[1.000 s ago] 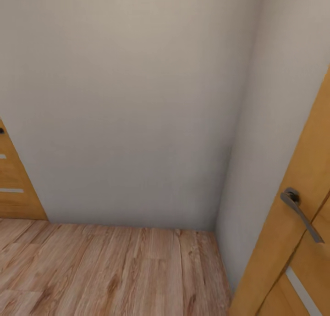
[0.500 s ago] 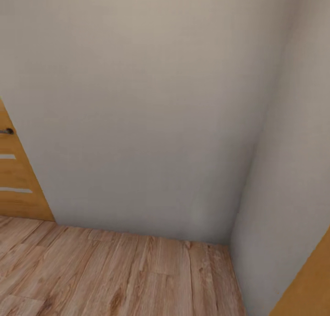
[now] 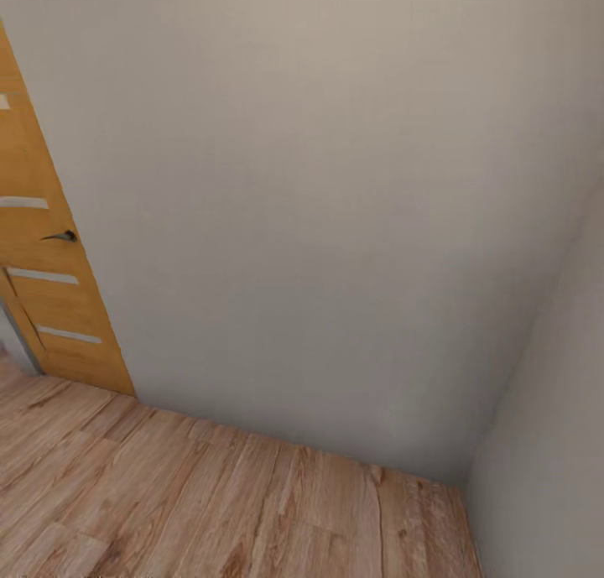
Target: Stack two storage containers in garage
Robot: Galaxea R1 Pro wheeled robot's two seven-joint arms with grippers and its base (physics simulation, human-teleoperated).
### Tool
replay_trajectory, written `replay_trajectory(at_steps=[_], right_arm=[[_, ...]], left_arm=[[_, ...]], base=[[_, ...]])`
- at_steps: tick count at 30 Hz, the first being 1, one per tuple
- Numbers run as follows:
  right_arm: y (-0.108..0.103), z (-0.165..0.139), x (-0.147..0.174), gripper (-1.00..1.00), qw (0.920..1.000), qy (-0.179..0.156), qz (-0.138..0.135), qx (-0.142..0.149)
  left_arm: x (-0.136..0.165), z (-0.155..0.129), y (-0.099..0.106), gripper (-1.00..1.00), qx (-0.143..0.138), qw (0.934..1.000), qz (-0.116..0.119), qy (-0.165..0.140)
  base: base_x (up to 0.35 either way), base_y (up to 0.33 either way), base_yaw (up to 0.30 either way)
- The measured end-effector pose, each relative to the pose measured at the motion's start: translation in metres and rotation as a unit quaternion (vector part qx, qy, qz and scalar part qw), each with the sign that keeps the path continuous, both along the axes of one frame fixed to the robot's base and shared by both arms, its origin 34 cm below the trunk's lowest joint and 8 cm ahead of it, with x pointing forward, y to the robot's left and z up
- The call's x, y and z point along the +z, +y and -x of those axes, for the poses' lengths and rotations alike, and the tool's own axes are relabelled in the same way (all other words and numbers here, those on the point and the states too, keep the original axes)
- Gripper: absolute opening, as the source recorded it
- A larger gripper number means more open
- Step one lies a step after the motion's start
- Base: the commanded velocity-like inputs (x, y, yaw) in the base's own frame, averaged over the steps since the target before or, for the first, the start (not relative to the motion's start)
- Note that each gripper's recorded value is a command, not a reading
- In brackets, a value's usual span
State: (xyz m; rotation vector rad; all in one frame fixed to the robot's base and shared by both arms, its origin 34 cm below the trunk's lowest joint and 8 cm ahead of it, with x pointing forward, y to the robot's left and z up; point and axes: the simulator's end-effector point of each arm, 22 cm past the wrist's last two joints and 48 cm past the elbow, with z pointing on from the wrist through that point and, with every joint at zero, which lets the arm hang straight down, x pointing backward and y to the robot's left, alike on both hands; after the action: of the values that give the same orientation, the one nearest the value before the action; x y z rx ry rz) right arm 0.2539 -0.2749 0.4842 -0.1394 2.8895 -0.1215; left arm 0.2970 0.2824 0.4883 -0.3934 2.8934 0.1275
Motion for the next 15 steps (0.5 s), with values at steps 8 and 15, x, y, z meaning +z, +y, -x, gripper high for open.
replay_trajectory(at_steps=[8,15], right_arm=[[-0.0001,0.0000,-0.0001,1.00,1.0000,0.000,0.000,0.000],[-0.0004,0.0004,-0.0001,1.00,1.0000,0.001,0.001,-0.002]], left_arm=[[-0.0001,-0.0001,-0.0002,1.00,0.000,1.0000,0.000,0.000],[-0.0001,-0.0002,-0.0008,1.00,0.000,1.0000,0.000,0.000]], base=[[0.014,0.000,0.273],[0.000,0.000,0.275]])
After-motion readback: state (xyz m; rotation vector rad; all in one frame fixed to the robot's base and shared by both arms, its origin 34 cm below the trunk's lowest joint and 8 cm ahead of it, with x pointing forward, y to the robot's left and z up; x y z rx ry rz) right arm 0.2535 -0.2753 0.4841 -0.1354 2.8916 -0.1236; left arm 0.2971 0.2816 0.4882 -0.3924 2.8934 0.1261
